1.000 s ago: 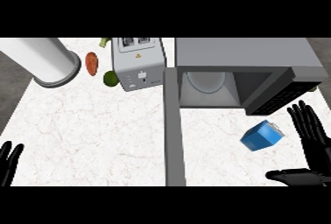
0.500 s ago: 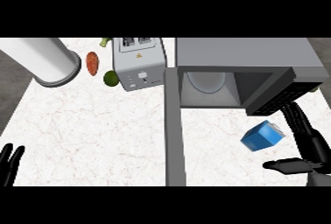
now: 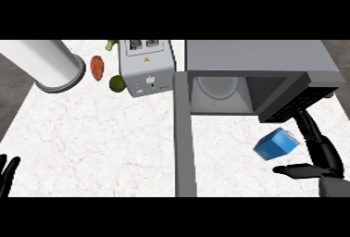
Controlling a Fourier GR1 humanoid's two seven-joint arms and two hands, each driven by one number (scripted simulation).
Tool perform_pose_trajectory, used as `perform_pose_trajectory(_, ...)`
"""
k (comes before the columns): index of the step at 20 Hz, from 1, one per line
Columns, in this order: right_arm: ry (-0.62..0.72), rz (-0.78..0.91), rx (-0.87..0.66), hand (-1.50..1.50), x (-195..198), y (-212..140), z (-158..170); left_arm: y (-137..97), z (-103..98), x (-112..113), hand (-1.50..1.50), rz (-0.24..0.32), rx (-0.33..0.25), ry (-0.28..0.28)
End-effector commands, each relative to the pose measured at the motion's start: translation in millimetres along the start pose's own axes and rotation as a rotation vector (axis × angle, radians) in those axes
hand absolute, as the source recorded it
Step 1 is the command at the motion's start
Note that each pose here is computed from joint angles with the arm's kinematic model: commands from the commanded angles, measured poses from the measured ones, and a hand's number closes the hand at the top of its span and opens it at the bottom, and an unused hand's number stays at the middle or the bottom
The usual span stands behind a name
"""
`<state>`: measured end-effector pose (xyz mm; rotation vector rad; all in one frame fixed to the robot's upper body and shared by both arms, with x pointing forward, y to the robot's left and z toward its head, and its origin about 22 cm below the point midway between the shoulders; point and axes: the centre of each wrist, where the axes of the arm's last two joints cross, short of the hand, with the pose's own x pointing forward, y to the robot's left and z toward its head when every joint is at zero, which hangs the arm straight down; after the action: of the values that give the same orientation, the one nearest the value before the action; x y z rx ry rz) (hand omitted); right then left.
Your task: Pick up the milk, place it into the microwave and close the microwave
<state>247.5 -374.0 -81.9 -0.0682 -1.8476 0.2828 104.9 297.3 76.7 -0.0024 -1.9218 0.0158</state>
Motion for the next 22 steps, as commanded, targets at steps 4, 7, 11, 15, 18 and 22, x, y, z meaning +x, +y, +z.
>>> perform_pose_trajectory(4, 0.071, -0.041, 0.066, -1.5, -16.5, 0.3, 5.1, 12.8, -9.1, -6.1, -1.5, -0.005, 0.016, -0.008)
perform_pose_trajectory(7, 0.059, -0.05, 0.071, -1.5, -20.1, 7.7, -12.0, -1.3, 5.0, 6.2, -1.5, 0.005, -0.011, -0.013)
perform_pose_trajectory(11, 0.097, -0.122, 0.105, -1.5, -22.9, -8.1, 8.2, 0.4, -1.9, -2.3, -1.5, -0.006, -0.002, -0.005)
perform_pose_trajectory(15, 0.104, -0.13, 0.099, -1.5, -35.7, 12.5, 22.5, -2.9, -3.8, 3.0, -1.5, 0.003, -0.009, -0.017)
perform_pose_trajectory(18, 0.069, -0.126, 0.062, -1.5, -39.6, 19.8, 16.6, 0.1, -4.2, -7.4, -1.5, 0.026, -0.023, 0.0)
perform_pose_trajectory(22, 0.034, -0.156, 0.048, -1.5, -38.4, 6.5, 20.9, 6.8, 0.5, -0.6, -1.5, 0.0, -0.01, -0.002)
